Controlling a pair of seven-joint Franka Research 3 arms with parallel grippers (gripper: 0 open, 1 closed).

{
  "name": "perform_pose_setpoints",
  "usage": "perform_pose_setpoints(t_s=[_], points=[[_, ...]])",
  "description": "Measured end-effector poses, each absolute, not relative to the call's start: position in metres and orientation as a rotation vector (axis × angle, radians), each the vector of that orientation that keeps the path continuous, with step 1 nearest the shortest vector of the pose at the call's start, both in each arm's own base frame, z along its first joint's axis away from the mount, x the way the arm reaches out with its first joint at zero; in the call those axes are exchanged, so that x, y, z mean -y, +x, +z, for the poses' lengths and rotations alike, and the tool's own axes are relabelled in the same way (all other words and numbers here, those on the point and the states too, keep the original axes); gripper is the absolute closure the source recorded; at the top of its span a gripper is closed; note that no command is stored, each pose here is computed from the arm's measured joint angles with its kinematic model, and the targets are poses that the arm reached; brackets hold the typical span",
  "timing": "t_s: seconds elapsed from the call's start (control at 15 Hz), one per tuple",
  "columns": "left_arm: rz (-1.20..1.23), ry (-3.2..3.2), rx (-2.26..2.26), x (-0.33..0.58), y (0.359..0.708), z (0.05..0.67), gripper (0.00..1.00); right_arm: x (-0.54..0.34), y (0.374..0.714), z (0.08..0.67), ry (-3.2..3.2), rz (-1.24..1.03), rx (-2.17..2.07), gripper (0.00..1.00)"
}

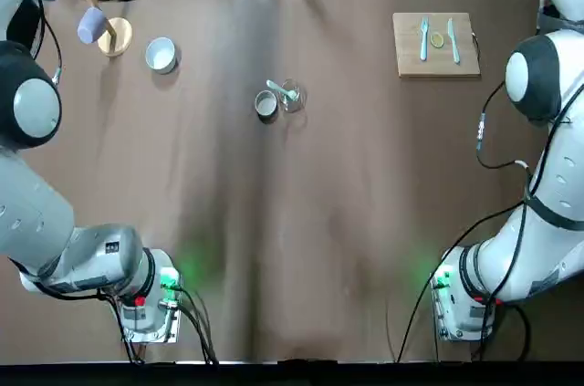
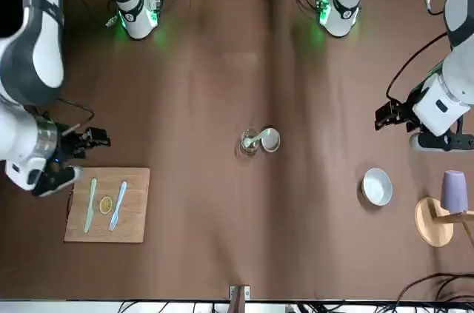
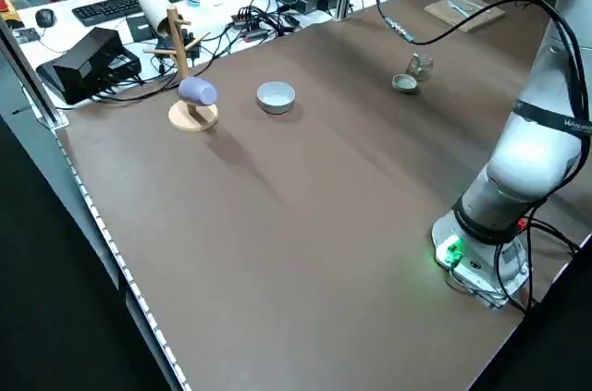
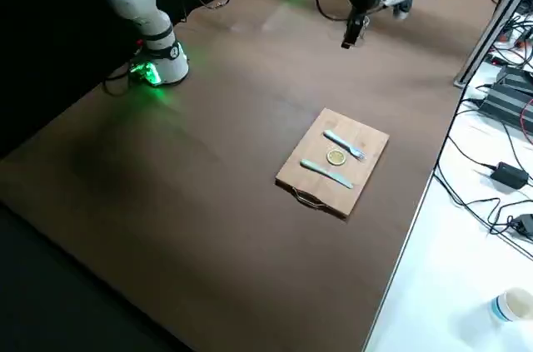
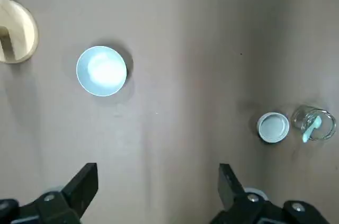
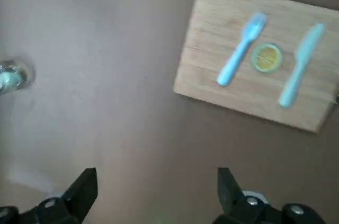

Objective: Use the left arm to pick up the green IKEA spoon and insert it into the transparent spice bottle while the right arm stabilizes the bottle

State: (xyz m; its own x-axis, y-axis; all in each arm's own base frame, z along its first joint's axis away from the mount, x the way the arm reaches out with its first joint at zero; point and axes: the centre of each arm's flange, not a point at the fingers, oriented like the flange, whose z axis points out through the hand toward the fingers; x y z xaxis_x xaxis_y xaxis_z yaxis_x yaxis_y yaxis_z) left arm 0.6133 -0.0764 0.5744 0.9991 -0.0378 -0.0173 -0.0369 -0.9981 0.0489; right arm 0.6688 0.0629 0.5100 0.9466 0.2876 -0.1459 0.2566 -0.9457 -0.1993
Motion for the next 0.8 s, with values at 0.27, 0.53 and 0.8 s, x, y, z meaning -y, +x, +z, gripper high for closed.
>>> perform_pose_setpoints(t_s=[0.27, 0.53, 0.8], points=[[0.016, 3.090, 0.075, 0.091, 0.607, 0.591, 0.00, -0.021, 0.656, 0.553, -3.014, 0.246, 0.201, 0.00], [0.034, 3.090, 0.079, 0.093, 0.605, 0.598, 0.00, -0.001, 0.644, 0.572, -3.081, 0.259, -0.034, 0.00], [0.060, 3.127, 0.060, 0.082, 0.602, 0.607, 0.00, -0.012, 0.622, 0.576, -3.107, 0.149, -0.060, 0.00]])
